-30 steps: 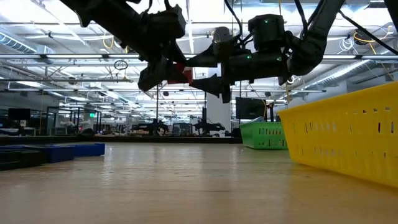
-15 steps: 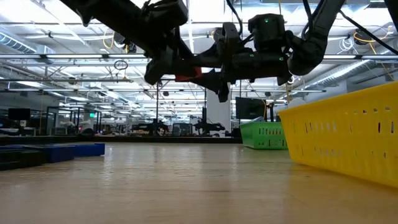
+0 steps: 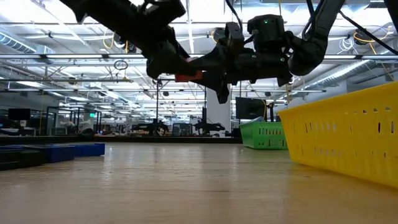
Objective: Pick & Place Office items
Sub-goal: Put the red charger adapter into the green bin
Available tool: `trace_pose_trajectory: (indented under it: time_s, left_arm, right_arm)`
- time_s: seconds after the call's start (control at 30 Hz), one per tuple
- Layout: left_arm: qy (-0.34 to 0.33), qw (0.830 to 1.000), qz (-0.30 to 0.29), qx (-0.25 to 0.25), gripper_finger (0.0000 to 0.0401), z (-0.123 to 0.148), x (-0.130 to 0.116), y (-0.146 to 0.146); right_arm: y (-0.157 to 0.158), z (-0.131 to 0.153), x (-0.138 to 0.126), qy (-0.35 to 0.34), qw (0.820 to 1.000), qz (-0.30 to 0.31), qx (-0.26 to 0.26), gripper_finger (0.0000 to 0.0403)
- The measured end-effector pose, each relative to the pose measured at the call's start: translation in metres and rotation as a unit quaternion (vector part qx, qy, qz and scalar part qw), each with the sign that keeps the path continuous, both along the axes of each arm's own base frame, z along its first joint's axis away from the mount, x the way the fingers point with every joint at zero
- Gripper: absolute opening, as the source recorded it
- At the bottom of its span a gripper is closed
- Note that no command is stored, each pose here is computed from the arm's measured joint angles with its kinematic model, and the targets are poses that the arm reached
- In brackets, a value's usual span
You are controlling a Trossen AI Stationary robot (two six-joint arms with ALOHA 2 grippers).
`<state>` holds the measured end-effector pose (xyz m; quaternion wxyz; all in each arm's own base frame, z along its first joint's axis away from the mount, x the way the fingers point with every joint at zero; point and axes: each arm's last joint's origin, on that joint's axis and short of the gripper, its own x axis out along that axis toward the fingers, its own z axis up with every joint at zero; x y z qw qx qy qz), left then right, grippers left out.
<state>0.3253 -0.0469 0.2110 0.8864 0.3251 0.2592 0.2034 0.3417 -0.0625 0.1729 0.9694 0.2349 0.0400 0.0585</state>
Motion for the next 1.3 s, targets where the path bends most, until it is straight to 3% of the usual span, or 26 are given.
trace_pose_trajectory:
  time_s: [0.27, 0.47, 0.57, 0.67, 0.77, 0.87, 1.03, 1.17, 1.3]
  left_arm:
    - [-0.006, 0.999, -0.045, -0.031, 0.0239, 0.012, -0.01, -0.014]
    - [0.016, 0.978, -0.136, -0.16, 0.024, 0.032, -0.028, 0.009]
    - [0.008, 0.959, -0.158, -0.233, 0.0241, 0.037, -0.042, 0.026]
    - [-0.004, 0.946, -0.171, -0.274, 0.0241, 0.034, -0.065, 0.042]
    - [-0.039, 0.938, -0.189, -0.287, 0.0241, 0.028, -0.088, 0.052]
    - [-0.085, 0.94, -0.17, -0.282, 0.0241, 0.022, -0.114, 0.061]
    - [-0.166, 0.933, -0.158, -0.277, 0.0241, 0.015, -0.157, 0.067]
    - [-0.218, 0.923, -0.163, -0.27, 0.0241, 0.011, -0.18, 0.066]
    - [-0.237, 0.917, -0.174, -0.27, 0.0241, 0.001, -0.194, 0.064]
  right_arm:
    - [-0.011, 0.003, -0.002, -0.013, 1.0, -0.021, -0.011, 0.0115]
    - [-0.017, 0.004, -0.004, -0.014, 1.0, -0.025, 0.001, 0.0115]
    - [-0.018, 0.004, -0.004, -0.014, 1.0, -0.027, 0.0, 0.0115]
    - [-0.017, 0.005, -0.004, -0.016, 1.0, -0.014, -0.009, 0.0115]
    - [-0.015, 0.012, -0.006, -0.024, 1.0, 0.002, -0.008, 0.0115]
    - [-0.013, 0.025, -0.01, -0.027, 0.999, 0.002, -0.023, 0.0115]
    - [0.0, 0.052, -0.026, 0.011, 0.996, -0.028, -0.089, 0.0115]
    - [0.016, 0.067, -0.046, 0.093, 0.974, -0.116, -0.169, 0.0115]
    - [0.034, 0.07, -0.066, 0.19, 0.931, -0.214, -0.227, 0.0115]
